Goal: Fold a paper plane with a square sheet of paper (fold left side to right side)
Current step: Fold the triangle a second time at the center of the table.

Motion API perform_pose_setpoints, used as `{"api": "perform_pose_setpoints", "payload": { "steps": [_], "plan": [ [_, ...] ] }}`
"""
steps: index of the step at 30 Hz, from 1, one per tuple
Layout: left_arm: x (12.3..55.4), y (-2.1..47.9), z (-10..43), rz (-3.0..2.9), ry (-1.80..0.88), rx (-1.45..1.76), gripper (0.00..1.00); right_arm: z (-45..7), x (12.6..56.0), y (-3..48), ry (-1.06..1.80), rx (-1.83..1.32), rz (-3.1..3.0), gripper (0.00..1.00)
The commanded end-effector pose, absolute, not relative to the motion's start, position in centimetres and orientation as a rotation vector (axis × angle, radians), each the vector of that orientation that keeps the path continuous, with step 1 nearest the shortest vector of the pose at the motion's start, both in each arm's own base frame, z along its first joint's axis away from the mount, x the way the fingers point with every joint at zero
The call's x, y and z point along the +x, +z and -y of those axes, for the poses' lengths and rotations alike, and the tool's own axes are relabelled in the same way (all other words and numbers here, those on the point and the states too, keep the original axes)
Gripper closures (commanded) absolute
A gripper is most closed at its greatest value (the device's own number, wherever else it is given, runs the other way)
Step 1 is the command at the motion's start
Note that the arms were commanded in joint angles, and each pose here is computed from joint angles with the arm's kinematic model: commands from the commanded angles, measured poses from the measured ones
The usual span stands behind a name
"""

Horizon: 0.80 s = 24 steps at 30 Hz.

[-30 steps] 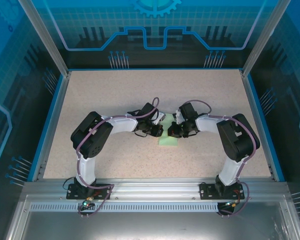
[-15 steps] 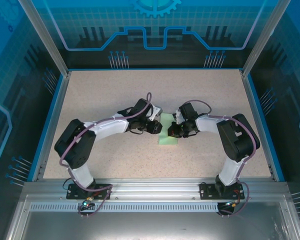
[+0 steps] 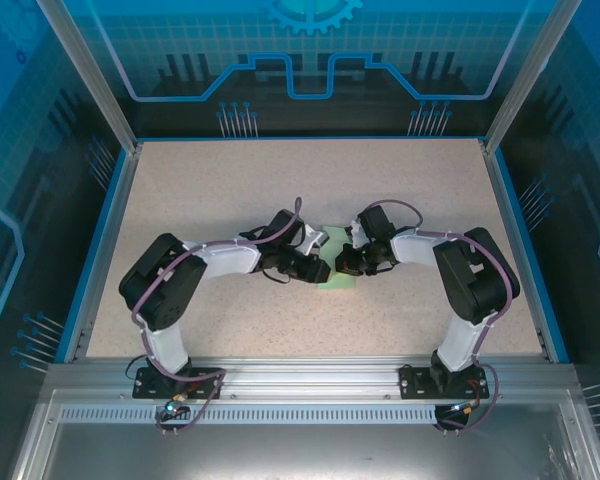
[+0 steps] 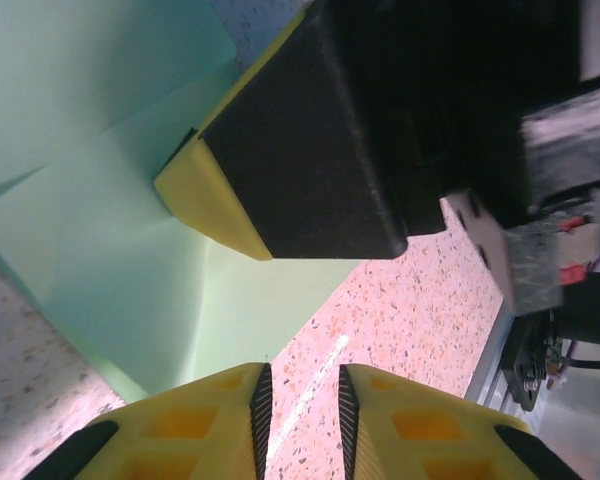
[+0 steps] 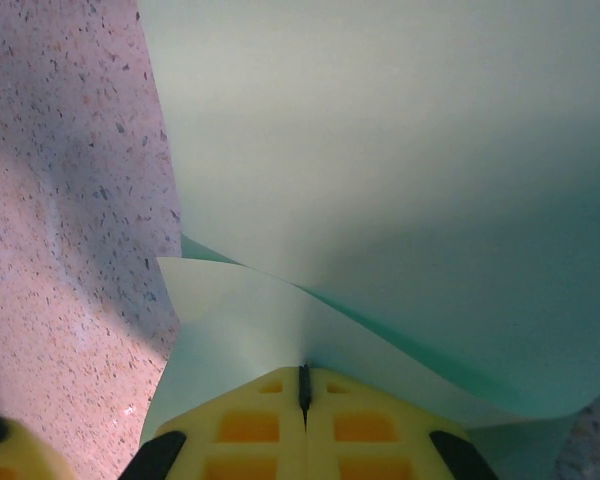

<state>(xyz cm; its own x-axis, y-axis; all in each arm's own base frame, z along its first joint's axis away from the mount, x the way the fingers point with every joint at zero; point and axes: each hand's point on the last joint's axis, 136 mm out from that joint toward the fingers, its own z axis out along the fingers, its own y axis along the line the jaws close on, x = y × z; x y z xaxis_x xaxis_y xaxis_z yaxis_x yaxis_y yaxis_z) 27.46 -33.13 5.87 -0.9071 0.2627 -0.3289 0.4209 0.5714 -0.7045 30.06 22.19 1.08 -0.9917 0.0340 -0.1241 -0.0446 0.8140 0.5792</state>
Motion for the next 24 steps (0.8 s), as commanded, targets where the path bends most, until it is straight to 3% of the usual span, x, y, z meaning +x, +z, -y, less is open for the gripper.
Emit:
{"api": "perform_pose_setpoints", "payload": {
  "steps": [1,24],
  "plan": [
    [27.0,6.0,34.3,-2.607,-1.358,0.587,0.73,-20.9,27.6,-1.5,0.799,0.006,-3.000,1.00],
    [26.7,1.3,32.0,-2.745,-1.154,0.541,0.74,-20.2,26.9,-2.1,0.736,-0.006,-3.040,1.00]
  ]
}}
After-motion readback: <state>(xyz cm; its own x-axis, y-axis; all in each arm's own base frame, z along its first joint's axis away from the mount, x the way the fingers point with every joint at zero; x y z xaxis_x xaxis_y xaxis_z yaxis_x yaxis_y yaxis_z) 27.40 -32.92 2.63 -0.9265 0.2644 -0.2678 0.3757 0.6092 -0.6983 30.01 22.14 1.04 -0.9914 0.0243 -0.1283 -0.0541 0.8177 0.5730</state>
